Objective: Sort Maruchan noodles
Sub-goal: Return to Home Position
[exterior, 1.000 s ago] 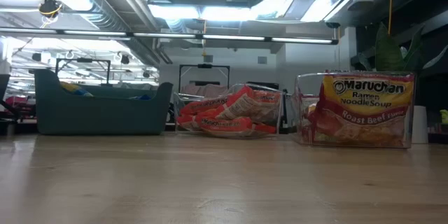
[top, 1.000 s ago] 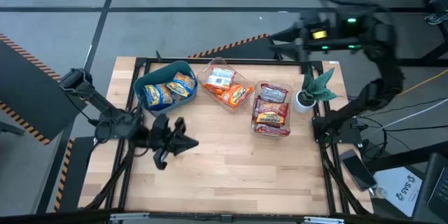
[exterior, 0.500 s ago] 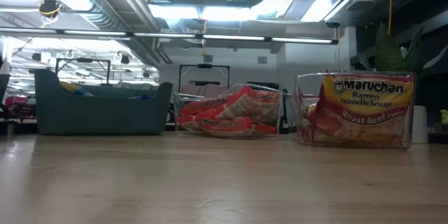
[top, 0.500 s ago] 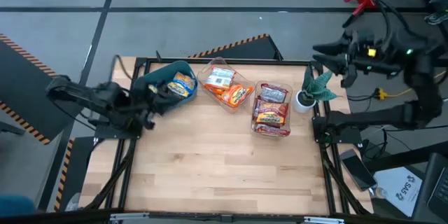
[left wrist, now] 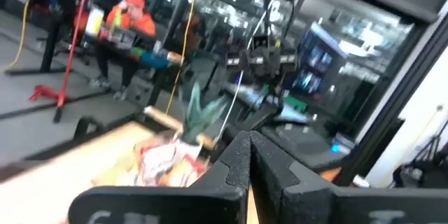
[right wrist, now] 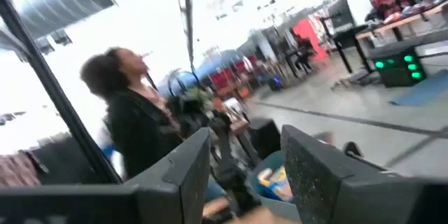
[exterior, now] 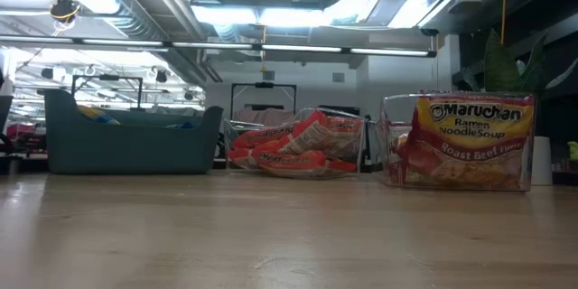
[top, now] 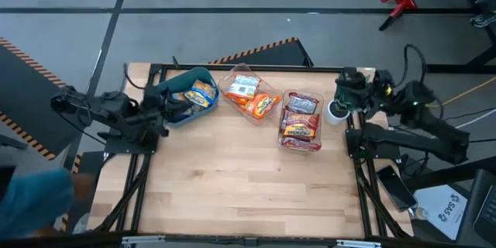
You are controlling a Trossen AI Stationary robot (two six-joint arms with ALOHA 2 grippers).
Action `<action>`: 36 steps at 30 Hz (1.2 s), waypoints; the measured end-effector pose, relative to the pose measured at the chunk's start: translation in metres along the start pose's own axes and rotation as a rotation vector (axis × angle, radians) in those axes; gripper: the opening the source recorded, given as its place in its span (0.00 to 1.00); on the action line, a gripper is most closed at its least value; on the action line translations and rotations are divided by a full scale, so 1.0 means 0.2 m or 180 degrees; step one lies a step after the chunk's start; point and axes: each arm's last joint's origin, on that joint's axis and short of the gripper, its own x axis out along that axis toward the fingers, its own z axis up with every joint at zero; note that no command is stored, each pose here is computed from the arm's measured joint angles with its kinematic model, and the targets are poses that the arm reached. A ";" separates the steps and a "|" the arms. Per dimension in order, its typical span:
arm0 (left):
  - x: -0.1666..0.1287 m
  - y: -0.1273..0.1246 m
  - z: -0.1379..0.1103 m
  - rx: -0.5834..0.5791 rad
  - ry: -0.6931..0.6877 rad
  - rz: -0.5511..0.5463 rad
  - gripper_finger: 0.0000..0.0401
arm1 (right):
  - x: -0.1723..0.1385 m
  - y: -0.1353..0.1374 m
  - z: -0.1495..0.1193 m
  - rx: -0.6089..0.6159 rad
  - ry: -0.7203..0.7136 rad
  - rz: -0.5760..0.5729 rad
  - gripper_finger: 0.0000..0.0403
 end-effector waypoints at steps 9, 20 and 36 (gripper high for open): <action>-0.07 0.15 -0.26 -0.0476 -0.0121 -0.0151 0.00 | -0.08 -0.11 -0.21 0.0201 -0.0266 0.0087 0.40; -0.20 0.36 -0.57 -0.1040 -0.0372 -0.0215 0.00 | -0.11 -0.19 -0.31 0.0112 0.0151 -0.0605 0.40; -0.22 0.39 -0.61 -0.0926 -0.0485 -0.0312 0.00 | -0.16 -0.30 -0.56 -0.0156 0.0655 -0.0417 0.40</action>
